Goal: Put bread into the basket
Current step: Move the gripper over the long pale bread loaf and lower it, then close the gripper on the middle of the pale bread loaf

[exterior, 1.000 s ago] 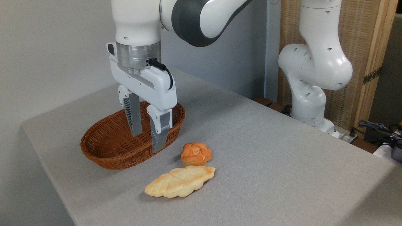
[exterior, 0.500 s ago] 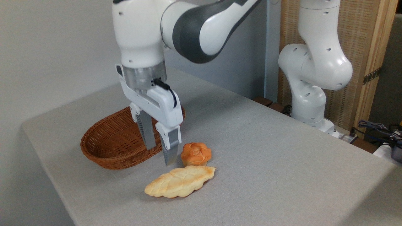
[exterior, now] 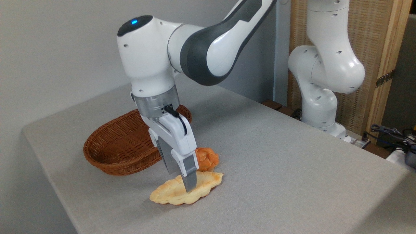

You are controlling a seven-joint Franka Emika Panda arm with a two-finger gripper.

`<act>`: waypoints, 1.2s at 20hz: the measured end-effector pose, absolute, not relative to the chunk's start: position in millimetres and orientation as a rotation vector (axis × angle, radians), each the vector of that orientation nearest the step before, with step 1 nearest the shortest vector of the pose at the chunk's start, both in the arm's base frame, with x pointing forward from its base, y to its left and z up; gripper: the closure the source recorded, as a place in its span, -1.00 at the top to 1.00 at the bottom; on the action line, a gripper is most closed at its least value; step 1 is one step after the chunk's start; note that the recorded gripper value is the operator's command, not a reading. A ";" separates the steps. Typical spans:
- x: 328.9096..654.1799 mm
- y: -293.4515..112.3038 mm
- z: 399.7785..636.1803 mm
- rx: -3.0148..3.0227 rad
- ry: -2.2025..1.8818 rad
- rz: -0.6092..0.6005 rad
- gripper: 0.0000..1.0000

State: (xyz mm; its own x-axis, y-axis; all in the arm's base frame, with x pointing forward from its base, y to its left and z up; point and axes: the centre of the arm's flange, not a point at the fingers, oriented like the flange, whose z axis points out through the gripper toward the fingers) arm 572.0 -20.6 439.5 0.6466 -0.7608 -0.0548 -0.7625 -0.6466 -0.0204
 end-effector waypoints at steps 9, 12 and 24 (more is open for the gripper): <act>575.0 -20.9 420.9 -2.814 1.317 0.113 1.00; 575.2 -20.8 420.0 -2.804 1.339 0.116 1.00; 575.3 -20.7 420.2 -2.792 1.365 0.116 1.00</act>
State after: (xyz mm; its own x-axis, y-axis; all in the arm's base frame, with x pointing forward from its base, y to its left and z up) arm 575.3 -20.7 420.2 0.6123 -0.7865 -0.0807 -0.7888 -0.6146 0.0045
